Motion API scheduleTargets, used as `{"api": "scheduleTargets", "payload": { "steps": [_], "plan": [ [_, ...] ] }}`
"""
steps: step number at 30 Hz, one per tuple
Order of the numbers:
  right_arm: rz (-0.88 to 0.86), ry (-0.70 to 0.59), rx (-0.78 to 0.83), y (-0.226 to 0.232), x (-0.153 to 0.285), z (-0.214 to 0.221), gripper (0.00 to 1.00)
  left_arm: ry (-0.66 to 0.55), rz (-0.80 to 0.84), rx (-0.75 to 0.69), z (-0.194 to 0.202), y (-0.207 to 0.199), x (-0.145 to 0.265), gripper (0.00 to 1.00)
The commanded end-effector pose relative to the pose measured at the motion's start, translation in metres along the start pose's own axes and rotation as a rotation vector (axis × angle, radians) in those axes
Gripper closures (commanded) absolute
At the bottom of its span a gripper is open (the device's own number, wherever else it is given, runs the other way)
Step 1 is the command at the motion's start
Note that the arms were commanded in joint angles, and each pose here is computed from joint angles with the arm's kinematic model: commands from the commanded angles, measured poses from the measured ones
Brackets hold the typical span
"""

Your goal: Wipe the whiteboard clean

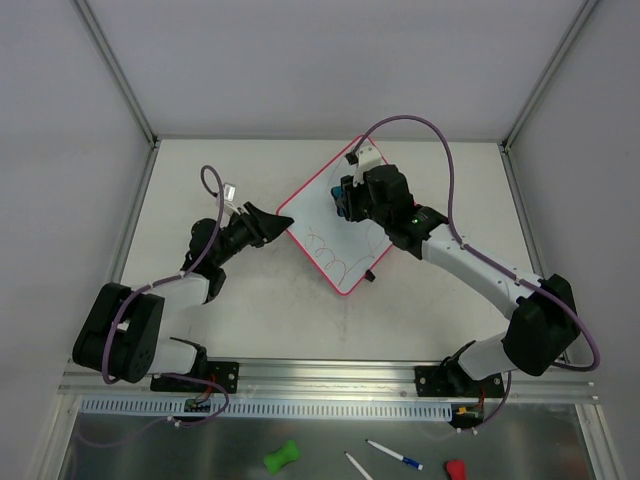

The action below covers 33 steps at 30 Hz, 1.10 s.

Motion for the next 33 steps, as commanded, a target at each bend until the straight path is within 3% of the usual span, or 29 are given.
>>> {"api": "scheduleTargets", "payload": {
  "steps": [1,6,10,17,19,20,33],
  "plan": [
    [-0.034,-0.053,-0.008,0.003,0.001,-0.019,1.0,-0.056,0.077,-0.091,-0.013,-0.015,-0.009,0.51],
    [-0.046,-0.048,-0.028,0.0,-0.003,-0.018,1.0,-0.05,0.128,-0.106,-0.01,-0.015,-0.021,0.49],
    [-0.052,-0.047,-0.037,-0.001,-0.002,-0.017,1.0,-0.079,0.153,-0.115,-0.011,-0.016,-0.023,0.63],
    [-0.051,-0.028,-0.04,-0.004,-0.003,-0.009,1.0,-0.102,0.164,-0.16,-0.014,-0.025,-0.022,0.76],
    [-0.053,-0.025,-0.042,-0.005,-0.003,-0.007,1.0,-0.091,0.182,-0.177,-0.013,-0.029,-0.022,0.85],
    [-0.055,-0.046,-0.046,-0.005,-0.006,-0.011,1.0,-0.071,0.199,-0.189,-0.013,-0.032,-0.024,1.0],
    [-0.2,-0.081,0.021,0.011,-0.03,-0.002,1.0,0.116,0.226,-0.197,0.007,-0.027,-0.032,1.0]
  ]
}}
Point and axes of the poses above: each gripper's point midway between its finger pads, its own x axis back along the fingers, its own y axis along the line the jaws close on, z = x × y, the point moved 3 cm from there along x, back along the fingers, and after that the axes turned 2 degrees about -x, right-handed, at the moved point
